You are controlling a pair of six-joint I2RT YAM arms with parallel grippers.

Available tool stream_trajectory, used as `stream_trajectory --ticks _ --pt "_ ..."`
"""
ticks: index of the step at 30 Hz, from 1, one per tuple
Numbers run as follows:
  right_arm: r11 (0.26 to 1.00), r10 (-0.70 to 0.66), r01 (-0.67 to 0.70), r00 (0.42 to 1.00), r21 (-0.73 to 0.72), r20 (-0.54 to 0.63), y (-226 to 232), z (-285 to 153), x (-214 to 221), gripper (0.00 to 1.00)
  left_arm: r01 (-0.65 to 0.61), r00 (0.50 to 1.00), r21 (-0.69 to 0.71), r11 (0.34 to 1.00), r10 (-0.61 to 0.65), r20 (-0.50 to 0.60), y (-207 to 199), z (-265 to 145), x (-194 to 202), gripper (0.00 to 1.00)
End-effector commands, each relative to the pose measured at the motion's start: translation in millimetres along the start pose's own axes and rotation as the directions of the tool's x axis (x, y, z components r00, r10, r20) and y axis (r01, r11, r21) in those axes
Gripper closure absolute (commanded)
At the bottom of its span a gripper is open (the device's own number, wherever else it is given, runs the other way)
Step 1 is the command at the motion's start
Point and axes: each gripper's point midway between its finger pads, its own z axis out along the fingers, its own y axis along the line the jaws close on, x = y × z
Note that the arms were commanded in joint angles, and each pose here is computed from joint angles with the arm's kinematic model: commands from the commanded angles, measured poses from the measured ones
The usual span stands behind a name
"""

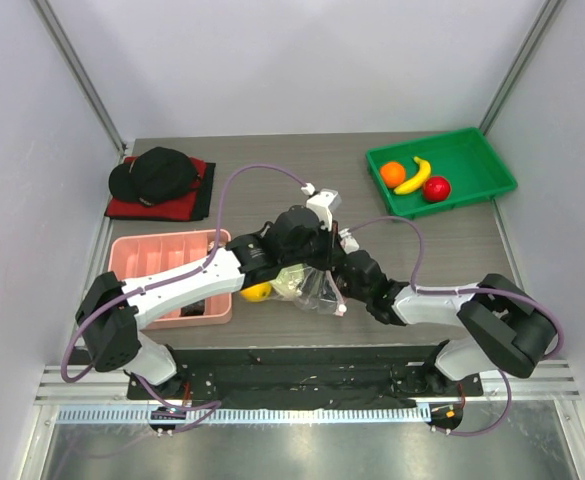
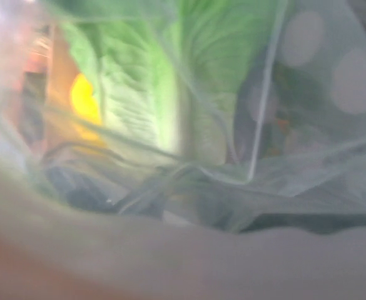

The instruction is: Open the zip-top bag and remove the fake food

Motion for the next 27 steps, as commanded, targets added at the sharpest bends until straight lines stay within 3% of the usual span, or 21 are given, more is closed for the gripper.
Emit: stream_trajectory --ticks 1,4,8,9,10,11,13,22,27 --pt "0.986 -0.015 0.038 0.989 -0.161 0.144 39 -2 -31 0.67 0.008 0.997 0.092 0.996 -0.015 0.076 -24 -6 -19 1.00" --pt "0.980 -0.029 0.059 0.987 -0.188 0.159 45 1 -35 0.56 0.009 0.997 0.093 0.996 -0.016 0.073 -24 -8 -18 1.00" --pt "0.980 -0.024 0.053 0.988 -0.193 0.153 43 10 -33 0.55 0.008 0.997 0.089 0.996 -0.015 0.078 -23 -11 -19 1.00" --pt "0.981 -0.024 0.051 0.989 -0.187 0.144 39 15 -29 0.58 0.007 0.997 0.088 0.996 -0.014 0.080 -23 -13 -20 1.00" --pt "0.982 -0.019 0.047 0.988 -0.180 0.156 36 16 -30 0.75 0.006 0.997 0.089 0.996 -0.014 0.082 -23 -14 -21 1.00" --pt "0.982 -0.017 0.048 0.986 -0.185 0.166 36 16 -31 0.86 0.003 0.997 0.084 0.996 -0.009 0.078 -22 -14 -19 1.00" --pt "0.982 -0.024 0.054 0.986 -0.181 0.163 35 18 -31 0.99 -0.003 0.997 0.078 0.997 -0.003 0.082 -21 -18 -20 1.00" --pt "0.995 -0.069 0.079 0.986 -0.064 0.152 40 -29 -44 0.98 -0.116 0.992 -0.102 0.988 0.121 0.045 26 -34 2 1.00" --pt "0.996 -0.081 0.080 0.996 0.032 0.047 36 -61 -34 0.99 -0.142 0.986 -0.123 0.982 0.151 0.067 32 -40 -1 1.00"
